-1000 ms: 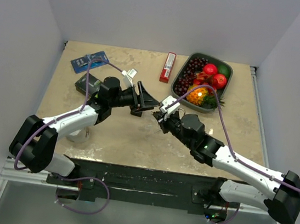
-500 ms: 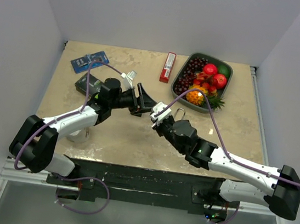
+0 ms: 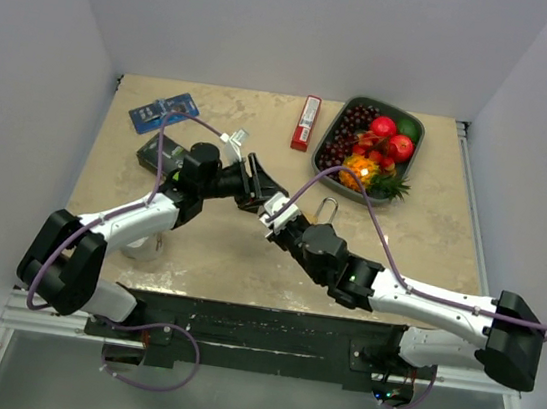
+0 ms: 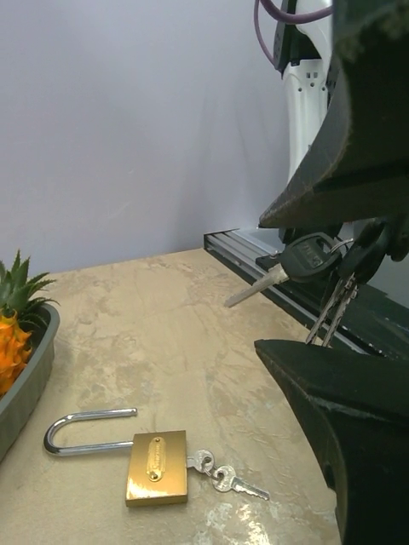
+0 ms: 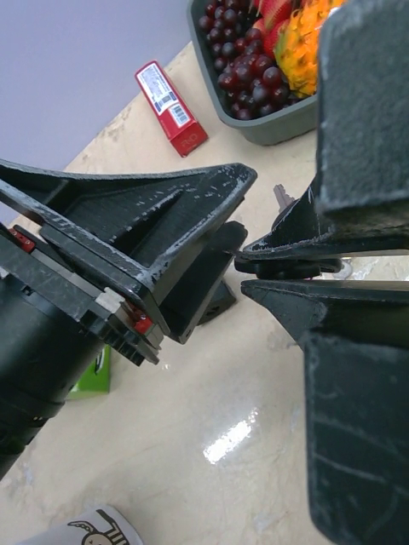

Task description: Unlock with the key

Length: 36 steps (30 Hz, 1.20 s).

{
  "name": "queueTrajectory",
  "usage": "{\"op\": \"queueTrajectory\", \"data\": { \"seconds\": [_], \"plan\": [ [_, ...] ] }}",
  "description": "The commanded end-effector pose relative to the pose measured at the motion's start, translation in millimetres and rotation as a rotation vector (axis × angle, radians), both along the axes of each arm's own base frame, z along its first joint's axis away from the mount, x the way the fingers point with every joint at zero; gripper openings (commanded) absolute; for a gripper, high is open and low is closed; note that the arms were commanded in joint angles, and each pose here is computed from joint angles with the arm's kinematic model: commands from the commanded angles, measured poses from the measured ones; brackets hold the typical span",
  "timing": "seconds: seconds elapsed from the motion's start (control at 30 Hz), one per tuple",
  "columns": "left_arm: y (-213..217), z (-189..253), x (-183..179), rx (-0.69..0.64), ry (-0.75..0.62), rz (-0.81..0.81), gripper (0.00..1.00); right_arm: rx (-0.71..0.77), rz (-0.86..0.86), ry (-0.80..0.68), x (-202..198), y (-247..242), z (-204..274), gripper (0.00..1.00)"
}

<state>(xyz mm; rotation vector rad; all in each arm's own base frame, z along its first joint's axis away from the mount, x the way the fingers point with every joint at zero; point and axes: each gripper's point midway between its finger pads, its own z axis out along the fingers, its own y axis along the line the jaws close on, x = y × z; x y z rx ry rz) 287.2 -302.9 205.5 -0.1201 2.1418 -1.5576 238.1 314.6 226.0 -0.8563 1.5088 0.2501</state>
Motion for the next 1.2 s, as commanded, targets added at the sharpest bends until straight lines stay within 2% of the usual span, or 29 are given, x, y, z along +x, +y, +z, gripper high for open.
{"op": "queueTrajectory", "data": {
  "seconds": [0.0, 0.03, 0.1, 0.47, 0.53, 0.83, 1.17],
  "plan": [
    [-6, 13, -5, -0.051, -0.016, -0.035, 0.53, 0.054, -0.027, -0.079, 5, 5, 29, 0.0],
    [-5, 12, -5, -0.05, -0.016, -0.036, 0.46, 0.053, -0.032, -0.081, 4, 6, 29, 0.0],
    [-6, 11, -5, -0.049, -0.015, -0.036, 0.38, 0.043, -0.033, -0.084, 4, 6, 27, 0.0],
    [-6, 9, -3, -0.052, -0.013, -0.03, 0.11, 0.003, -0.05, -0.061, 1, 5, 11, 0.0],
    [-5, 10, -2, -0.053, -0.016, -0.019, 0.01, -0.006, -0.061, -0.052, 2, 3, 8, 0.0],
    [1, 9, 1, -0.105, -0.01, 0.057, 0.0, -0.053, -0.115, 0.011, 2, -9, -25, 0.0],
    [5, 9, 0, -0.154, -0.005, 0.09, 0.0, -0.092, -0.143, 0.028, 4, -12, -40, 0.0]
  ]
}}
